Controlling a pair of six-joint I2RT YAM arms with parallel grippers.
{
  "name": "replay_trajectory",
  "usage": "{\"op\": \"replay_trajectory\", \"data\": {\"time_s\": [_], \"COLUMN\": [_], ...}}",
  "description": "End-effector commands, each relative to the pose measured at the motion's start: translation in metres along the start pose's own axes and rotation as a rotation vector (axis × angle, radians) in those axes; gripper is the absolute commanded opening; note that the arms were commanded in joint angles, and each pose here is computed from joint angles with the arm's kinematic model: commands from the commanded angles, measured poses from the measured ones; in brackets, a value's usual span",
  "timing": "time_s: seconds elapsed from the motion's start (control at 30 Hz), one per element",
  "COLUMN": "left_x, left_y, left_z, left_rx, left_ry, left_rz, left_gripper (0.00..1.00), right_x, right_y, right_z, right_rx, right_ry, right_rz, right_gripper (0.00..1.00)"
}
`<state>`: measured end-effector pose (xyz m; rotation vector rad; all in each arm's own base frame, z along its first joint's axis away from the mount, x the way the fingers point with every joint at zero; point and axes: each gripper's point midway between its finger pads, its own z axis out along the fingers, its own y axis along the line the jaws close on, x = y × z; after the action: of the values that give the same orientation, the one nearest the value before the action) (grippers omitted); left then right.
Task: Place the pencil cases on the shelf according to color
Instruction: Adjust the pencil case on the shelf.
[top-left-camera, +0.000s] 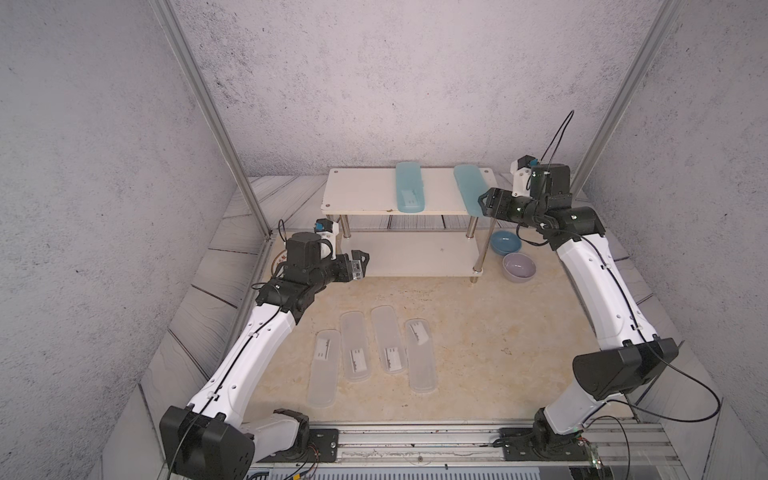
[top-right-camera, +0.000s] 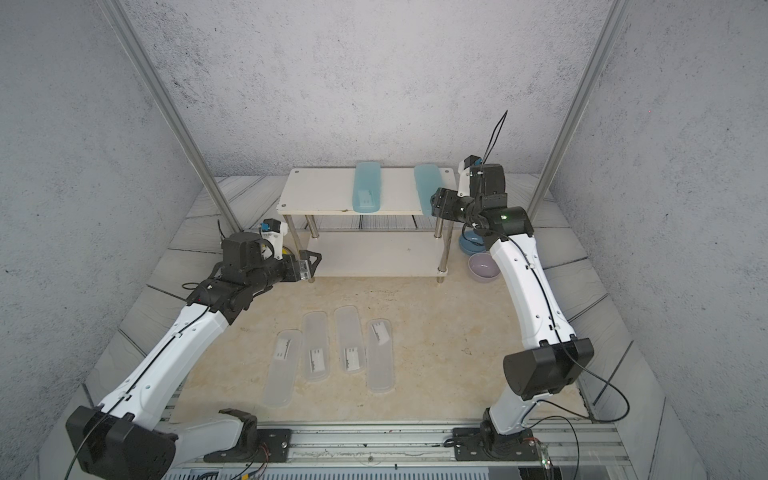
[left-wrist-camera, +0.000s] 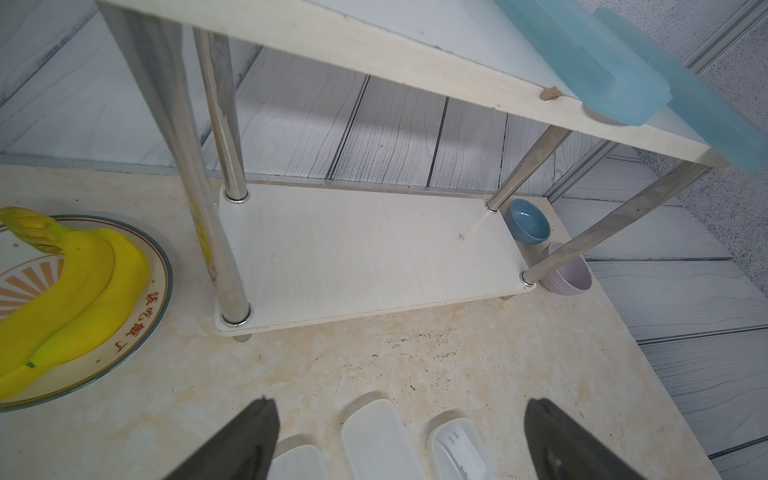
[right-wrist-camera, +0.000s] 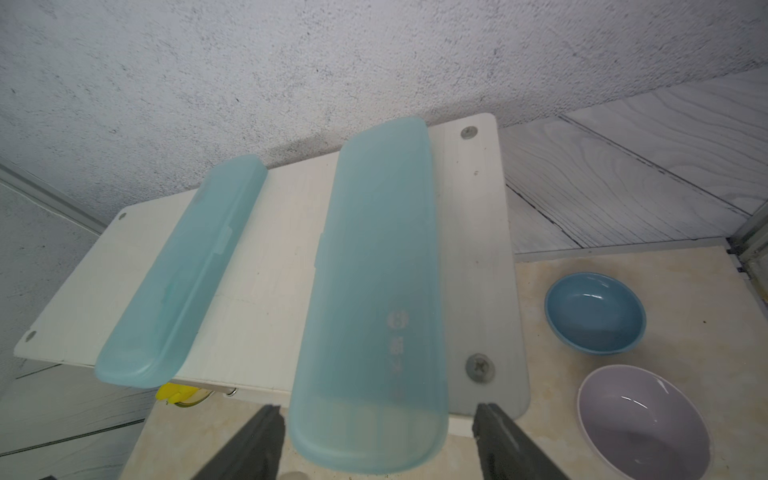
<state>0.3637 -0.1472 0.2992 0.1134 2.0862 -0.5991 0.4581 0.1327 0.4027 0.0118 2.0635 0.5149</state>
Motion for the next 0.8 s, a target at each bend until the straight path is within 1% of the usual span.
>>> {"op": "replay_trajectory", "data": {"time_s": [0.0,0.37,0.53,0.63,0.67,0.77], "left_x": [-0.003,-0.006,-0.006,-0.006,-0.007,-0.007], "left_y": [-0.001,-0.002,-0.001,-0.001,-0.001,0.001], "left_z": [-0.002,-0.005,-0.008,-0.010,-0.010,-0.013], "left_rx": [0.013,0.012,0.003,0.003,0.001,-0.016], "left_ry": [-0.018,-0.025,-0.027,-0.031,-0.033,-0.036], "left_rz": [-0.011,-0.005,0.006,0.009,0.011,0.024], "left_gripper": [0.99,0.98,0.98,0.99,0.98,0.98], "right_x": [-0.008,-0.003,-0.001,-0.008,-0.012,-0.027], "right_y": [0.012,0.014,0.017,0.020,0.021,0.022], "right_z": [0.003,0.018,0.019,0.014,0.009,-0.011], "right_rx": [-0.064,-0.095,-0.119,-0.123,-0.121,-0.083], "right_ry": [-0.024,-0.012,-0.013,-0.032,-0.040,-0.068], "right_rz": [0.011,0.042,0.053,0.046,0.042,0.030], "right_gripper": [0.77,0.77,0.77,0.78,0.79,0.87]}}
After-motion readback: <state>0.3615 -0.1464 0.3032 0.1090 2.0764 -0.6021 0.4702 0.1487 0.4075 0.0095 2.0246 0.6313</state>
